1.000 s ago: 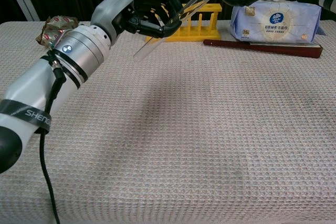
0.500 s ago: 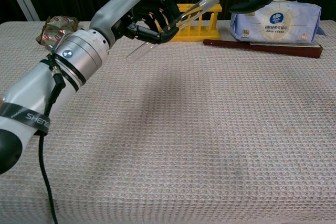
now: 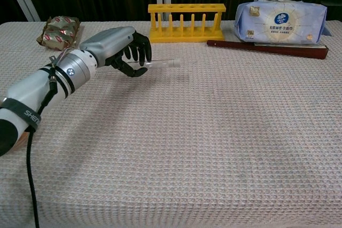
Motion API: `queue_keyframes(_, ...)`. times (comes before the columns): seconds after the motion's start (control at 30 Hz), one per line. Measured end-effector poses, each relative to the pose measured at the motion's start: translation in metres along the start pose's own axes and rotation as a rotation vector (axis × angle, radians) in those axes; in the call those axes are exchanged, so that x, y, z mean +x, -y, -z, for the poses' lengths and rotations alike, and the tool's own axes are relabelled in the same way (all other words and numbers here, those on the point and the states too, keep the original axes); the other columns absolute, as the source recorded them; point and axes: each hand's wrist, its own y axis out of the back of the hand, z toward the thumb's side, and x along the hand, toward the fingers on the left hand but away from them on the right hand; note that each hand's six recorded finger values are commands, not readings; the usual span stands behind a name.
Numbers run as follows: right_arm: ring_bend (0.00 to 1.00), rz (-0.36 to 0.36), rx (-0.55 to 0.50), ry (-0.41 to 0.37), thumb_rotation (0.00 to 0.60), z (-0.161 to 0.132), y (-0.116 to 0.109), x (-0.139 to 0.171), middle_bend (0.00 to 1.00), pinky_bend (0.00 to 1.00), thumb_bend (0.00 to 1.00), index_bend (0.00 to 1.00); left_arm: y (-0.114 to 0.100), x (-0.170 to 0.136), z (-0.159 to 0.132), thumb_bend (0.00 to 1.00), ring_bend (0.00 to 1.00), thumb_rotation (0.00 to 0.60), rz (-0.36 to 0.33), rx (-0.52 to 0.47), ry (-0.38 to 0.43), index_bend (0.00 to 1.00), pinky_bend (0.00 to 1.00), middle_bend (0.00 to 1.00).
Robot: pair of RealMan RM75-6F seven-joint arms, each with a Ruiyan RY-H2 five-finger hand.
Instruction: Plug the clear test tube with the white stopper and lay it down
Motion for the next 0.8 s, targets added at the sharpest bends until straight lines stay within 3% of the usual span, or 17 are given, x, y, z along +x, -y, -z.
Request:
queue_keyframes(0.13,0.19,0.003,-0.012,0.019,0.6,0.009,-0.001,0.004,0.3,0.13,0.03,0.32,0.009,0.002,0.002,0.41,0.21,0.6,0.048,0.031,-0.023,0.35,0.29,0.34)
queue_keyframes(0.23,0.19,0.006,-0.021,0.03,0.6,0.014,-0.001,0.006,0.3,0.13,0.03,0.32,0.011,0.002,0.002,0.39,0.18,0.6,0.068,0.049,-0.032,0.26,0.27,0.27)
queue_keyframes(0.47,0.19,0.006,-0.024,0.075,0.6,0.031,-0.003,0.014,0.3,0.13,0.03,0.32,-0.005,-0.006,0.008,0.35,0.17,0.6,0.047,0.047,-0.038,0.22,0.24,0.25)
queue_keyframes(0.63,0.19,-0.025,0.03,0.141,0.6,0.055,-0.009,0.027,0.3,0.15,0.14,0.32,-0.048,-0.027,0.037,0.33,0.17,0.6,-0.037,0.086,-0.071,0.23,0.23,0.25)
queue_keyframes(0.8,0.19,-0.053,0.14,0.222,0.6,0.085,-0.025,0.054,0.3,0.21,0.26,0.29,-0.111,-0.074,0.099,0.29,0.17,0.6,-0.124,0.178,-0.184,0.25,0.22,0.26)
